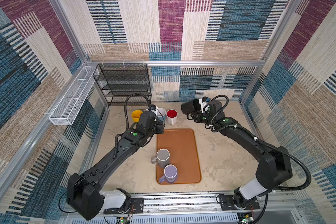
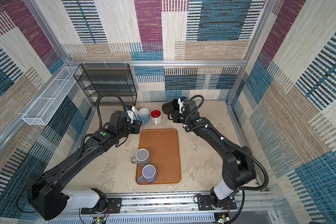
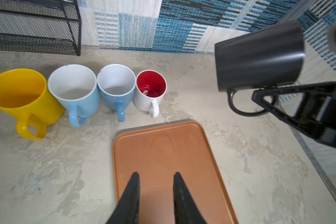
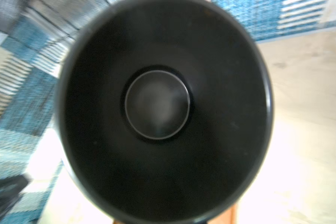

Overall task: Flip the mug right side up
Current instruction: 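Turn the black mug upright with the right gripper while the left gripper withdraws, then lower the upright black mug beside the red-lined white mug with the right gripper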

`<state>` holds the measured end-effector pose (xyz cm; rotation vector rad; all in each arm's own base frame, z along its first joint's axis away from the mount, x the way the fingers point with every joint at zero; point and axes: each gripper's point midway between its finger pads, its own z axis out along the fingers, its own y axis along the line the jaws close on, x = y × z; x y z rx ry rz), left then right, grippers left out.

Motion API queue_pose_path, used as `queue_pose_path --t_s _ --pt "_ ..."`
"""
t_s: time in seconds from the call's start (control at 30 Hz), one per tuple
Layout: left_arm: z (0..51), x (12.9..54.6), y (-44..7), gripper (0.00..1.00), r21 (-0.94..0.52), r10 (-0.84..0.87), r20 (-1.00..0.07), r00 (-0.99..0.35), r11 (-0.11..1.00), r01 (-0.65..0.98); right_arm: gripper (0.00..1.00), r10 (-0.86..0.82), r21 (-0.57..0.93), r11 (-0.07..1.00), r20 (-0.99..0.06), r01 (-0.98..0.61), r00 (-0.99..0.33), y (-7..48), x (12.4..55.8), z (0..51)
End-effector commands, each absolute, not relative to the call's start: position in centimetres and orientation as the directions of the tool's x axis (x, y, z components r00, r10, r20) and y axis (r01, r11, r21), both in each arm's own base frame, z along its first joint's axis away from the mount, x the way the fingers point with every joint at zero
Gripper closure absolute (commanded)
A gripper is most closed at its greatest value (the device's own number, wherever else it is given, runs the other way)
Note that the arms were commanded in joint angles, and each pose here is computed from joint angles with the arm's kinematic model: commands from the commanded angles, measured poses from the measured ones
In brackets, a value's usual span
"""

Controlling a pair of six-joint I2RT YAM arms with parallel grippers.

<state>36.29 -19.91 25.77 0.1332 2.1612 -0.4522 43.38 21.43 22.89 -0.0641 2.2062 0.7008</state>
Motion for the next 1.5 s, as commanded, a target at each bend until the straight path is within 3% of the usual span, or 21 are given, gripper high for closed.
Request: queue_pose_path --t_s 0.0,0.9,1.47 --pt "26.1 36.1 -20.4 0.73 -0.255 -0.032 -0.809 -0.586 0.919 0.301 1.00 0.168 0.400 0.885 -0.752 -0.239 -0.637 20.6 45.0 23.0" --pt "24.4 35.8 -19.9 0.75 -0.182 0.061 -0.756 -0.652 0.937 0.299 1.00 0.051 0.181 0.980 -0.637 -0.086 -0.769 20.3 49.6 14.7" --pt "24.3 35.7 -20.1 0.76 -0.194 0.060 -0.750 -0.659 0.932 0.305 1.00 -0.096 -0.127 0.992 -0.576 -0.027 -0.812 21.9 51.1 11.7"
